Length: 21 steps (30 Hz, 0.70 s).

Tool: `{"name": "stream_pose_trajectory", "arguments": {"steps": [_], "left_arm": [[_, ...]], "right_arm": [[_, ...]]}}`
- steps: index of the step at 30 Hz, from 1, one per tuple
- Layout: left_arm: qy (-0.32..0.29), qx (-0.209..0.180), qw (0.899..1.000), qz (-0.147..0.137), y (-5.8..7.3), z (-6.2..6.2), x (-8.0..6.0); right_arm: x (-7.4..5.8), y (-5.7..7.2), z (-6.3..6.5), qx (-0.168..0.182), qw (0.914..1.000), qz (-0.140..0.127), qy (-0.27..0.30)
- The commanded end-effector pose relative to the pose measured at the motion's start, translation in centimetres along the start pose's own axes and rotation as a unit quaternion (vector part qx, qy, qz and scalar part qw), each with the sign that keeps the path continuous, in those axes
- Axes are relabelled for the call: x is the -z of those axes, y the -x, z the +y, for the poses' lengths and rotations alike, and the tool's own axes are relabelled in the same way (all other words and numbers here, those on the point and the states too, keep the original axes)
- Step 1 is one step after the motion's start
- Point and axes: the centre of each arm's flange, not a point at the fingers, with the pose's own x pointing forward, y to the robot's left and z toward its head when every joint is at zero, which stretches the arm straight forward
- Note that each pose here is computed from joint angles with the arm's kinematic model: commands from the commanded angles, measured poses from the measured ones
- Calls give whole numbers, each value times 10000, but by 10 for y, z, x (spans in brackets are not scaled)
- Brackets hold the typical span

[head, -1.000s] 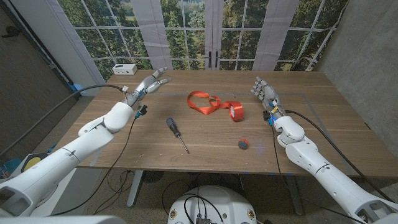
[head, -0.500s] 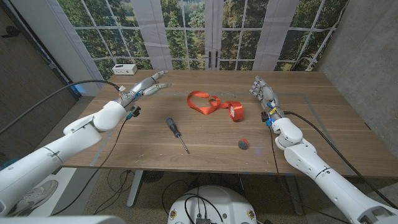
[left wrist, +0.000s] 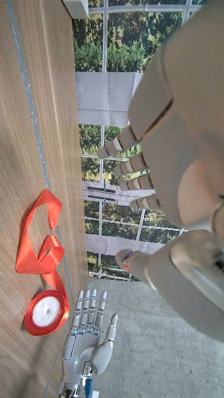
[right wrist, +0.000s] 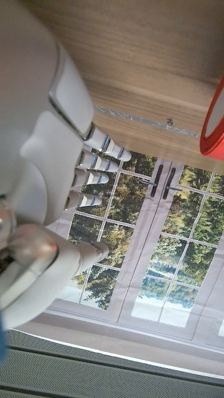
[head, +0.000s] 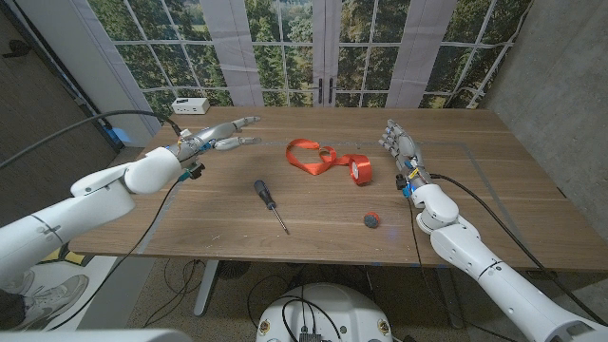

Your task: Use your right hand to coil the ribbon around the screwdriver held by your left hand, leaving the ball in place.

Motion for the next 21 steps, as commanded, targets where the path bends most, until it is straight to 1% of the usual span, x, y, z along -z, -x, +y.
{"name": "stream_pose_trajectory", "arguments": {"steps": [1,5,8,12,14,16,17,19,21], "left_arm": [[-629,455,9970,7,6,6,-12],[-815,585,9949,62,4,10,-16],[-1019,786,9916,92,0,7,-20],[-1121,1071,9878,123,-4,5,-22],[-1294,1116,9852,159,-5,5,-24],[-1414,1285,9812,271,-7,6,-26],[-1437,1453,9783,352,-9,7,-28],[-1619,1475,9752,313,-9,6,-30],[-1717,1563,9721,347,-11,7,-30]], "right_arm": [[9,2,5,20,9999,-25,-97],[9,1,5,13,9999,-59,-89],[9,2,4,41,9999,-75,-99],[6,5,3,52,9999,-135,15],[5,7,3,78,9998,-172,-1],[4,9,2,89,9998,-178,40],[4,10,2,101,9998,-179,38],[5,11,2,126,9998,-159,44],[5,12,1,149,9997,-163,43]]}}
